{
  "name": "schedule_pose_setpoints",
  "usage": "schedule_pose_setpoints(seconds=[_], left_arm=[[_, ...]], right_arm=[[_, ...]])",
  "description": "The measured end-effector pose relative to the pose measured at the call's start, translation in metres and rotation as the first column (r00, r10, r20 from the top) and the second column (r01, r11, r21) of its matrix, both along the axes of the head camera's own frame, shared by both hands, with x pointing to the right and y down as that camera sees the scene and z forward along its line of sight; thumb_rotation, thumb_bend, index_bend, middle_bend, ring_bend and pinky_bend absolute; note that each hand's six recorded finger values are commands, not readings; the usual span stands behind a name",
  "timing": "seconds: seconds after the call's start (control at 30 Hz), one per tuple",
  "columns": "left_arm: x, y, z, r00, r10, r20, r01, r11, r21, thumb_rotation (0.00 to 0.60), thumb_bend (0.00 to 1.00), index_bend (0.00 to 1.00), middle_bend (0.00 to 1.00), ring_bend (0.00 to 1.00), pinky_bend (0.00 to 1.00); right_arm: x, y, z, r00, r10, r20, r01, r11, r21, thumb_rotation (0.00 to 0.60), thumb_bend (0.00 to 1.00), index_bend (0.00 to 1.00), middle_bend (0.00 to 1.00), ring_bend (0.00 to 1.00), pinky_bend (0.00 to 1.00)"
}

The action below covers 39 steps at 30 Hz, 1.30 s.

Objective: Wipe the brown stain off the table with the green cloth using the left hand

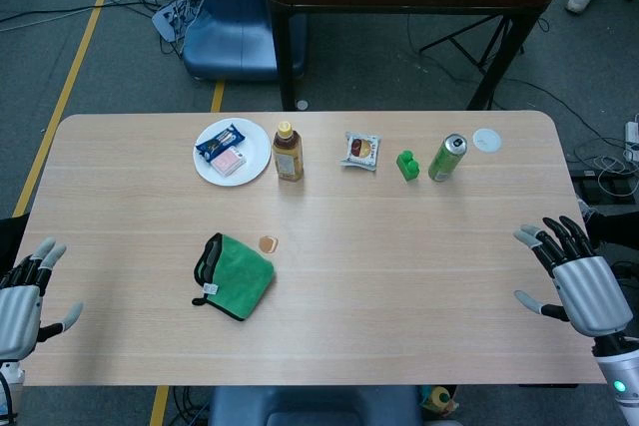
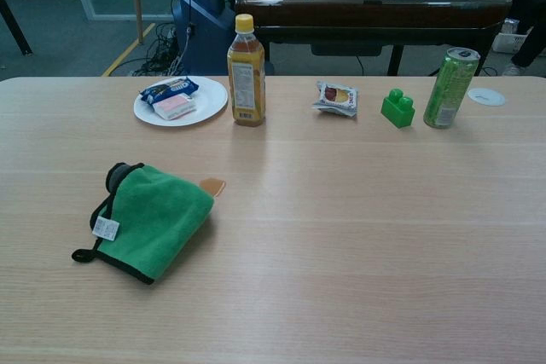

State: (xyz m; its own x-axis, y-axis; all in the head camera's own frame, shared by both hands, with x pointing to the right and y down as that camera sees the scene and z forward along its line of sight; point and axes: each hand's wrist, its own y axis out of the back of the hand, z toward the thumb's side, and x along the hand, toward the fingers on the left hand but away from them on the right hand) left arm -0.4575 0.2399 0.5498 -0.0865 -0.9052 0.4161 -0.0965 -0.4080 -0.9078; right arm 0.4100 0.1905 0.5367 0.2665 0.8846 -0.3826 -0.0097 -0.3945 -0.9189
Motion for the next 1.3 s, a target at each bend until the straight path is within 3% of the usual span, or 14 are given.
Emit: schedule_pose_setpoints(seconds=[0.23,0.43,0.73,0.93,1.3], left_arm=[[0.0,-0.001,0.001,1.0,0.001,-0.004,-0.001,1.0,0.0,0.6,0.22,0.12,0.07,0.12,0.19],[0.003,-0.007,0.003,0.999,0.022,-0.04,-0.022,1.0,0.001,0.6,0.22,0.12,0.07,0.12,0.18],[0.03,-0.03,0.028,0.975,0.156,-0.158,-0.169,0.983,-0.072,0.6,0.22,0.12,0.07,0.12,0.17],[0.066,-0.053,0.05,0.925,0.297,-0.238,-0.333,0.934,-0.127,0.6,0.22,0.12,0.07,0.12,0.16],[0.143,-0.075,0.094,0.794,0.523,-0.309,-0.589,0.788,-0.179,0.6,0.22,0.12,0.06,0.09,0.15]], right_arm=[[-0.001,-0.002,-0.002,1.0,-0.002,-0.002,0.002,1.0,0.011,0.6,0.22,0.21,0.22,0.1,0.03],[-0.001,-0.009,-0.011,1.0,0.016,-0.013,-0.015,0.998,0.066,0.6,0.22,0.21,0.22,0.1,0.03],[-0.003,-0.015,-0.023,0.999,0.039,-0.026,-0.036,0.991,0.127,0.6,0.22,0.21,0.22,0.1,0.03],[-0.002,-0.014,-0.028,0.998,0.047,-0.032,-0.042,0.99,0.132,0.6,0.22,0.21,0.22,0.1,0.03],[0.001,-0.011,-0.027,0.997,0.058,-0.042,-0.053,0.992,0.117,0.6,0.22,0.21,0.22,0.1,0.03]])
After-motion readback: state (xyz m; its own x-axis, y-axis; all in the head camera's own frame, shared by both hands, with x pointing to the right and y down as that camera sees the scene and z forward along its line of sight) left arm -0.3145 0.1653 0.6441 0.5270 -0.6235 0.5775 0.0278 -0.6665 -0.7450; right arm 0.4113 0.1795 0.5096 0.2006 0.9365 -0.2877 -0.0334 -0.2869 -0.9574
